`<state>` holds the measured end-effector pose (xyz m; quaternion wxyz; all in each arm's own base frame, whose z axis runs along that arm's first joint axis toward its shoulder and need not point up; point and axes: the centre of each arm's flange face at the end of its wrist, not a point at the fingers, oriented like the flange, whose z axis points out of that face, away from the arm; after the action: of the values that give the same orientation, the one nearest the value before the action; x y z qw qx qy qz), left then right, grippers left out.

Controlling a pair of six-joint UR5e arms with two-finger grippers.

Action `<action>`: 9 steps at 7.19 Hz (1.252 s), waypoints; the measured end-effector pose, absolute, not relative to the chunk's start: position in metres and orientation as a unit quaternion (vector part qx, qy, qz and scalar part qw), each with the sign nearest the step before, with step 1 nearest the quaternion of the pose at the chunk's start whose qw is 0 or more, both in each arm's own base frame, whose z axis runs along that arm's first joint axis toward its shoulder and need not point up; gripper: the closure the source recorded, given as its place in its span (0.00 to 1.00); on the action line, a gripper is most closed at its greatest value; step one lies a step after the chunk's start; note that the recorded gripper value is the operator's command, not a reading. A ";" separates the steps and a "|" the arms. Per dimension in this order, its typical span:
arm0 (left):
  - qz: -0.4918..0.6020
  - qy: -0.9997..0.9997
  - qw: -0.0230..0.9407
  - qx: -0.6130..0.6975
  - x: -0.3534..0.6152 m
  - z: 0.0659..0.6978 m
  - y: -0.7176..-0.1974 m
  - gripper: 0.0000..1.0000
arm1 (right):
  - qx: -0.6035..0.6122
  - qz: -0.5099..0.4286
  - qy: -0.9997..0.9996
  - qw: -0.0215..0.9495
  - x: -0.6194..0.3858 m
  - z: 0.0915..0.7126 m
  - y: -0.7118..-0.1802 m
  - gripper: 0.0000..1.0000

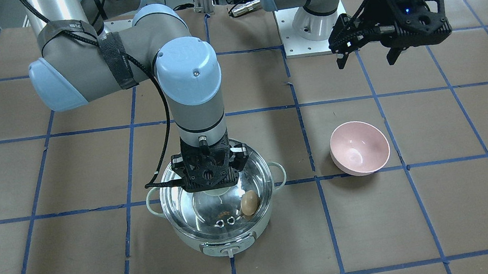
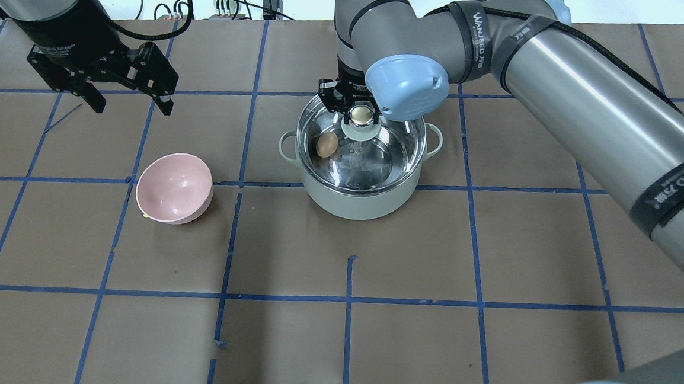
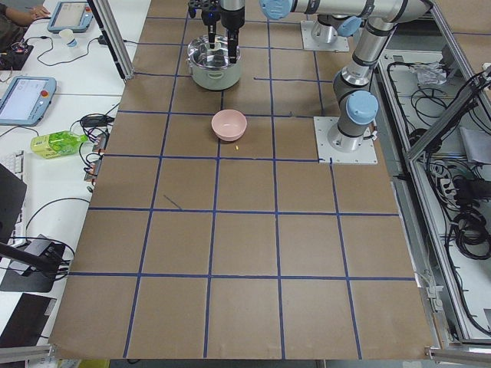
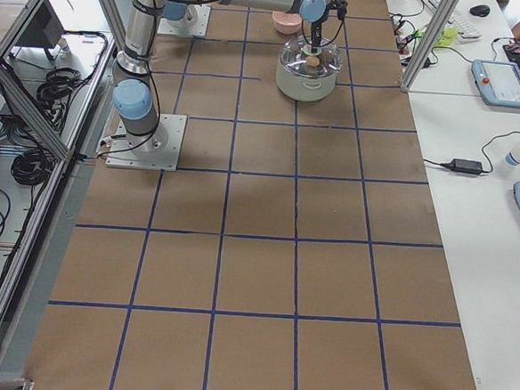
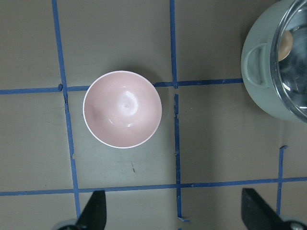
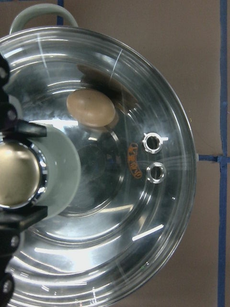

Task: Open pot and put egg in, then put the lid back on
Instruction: 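Carry the glass lid back over the pot and lower it on with the right gripper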

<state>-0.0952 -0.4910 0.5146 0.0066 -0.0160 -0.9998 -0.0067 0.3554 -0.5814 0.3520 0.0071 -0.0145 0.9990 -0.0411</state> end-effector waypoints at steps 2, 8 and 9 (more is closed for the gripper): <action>-0.007 -1.000 0.007 -0.016 -0.095 0.515 -0.491 0.00 | -0.015 -0.040 0.999 0.009 0.356 0.351 -0.581 1.00; -0.006 -1.000 0.007 -0.016 -0.095 0.515 -0.491 0.00 | -0.017 -0.040 0.999 0.003 0.355 0.351 -0.580 0.99; -0.006 -1.000 0.007 -0.016 -0.095 0.515 -0.491 0.00 | -0.018 -0.039 0.999 0.003 0.355 0.351 -0.579 0.98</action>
<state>-0.0949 -0.4912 0.5145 0.0065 -0.0158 -0.9998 -0.0060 0.3554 -0.5795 0.3506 0.0027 -0.0179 0.9991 -0.0393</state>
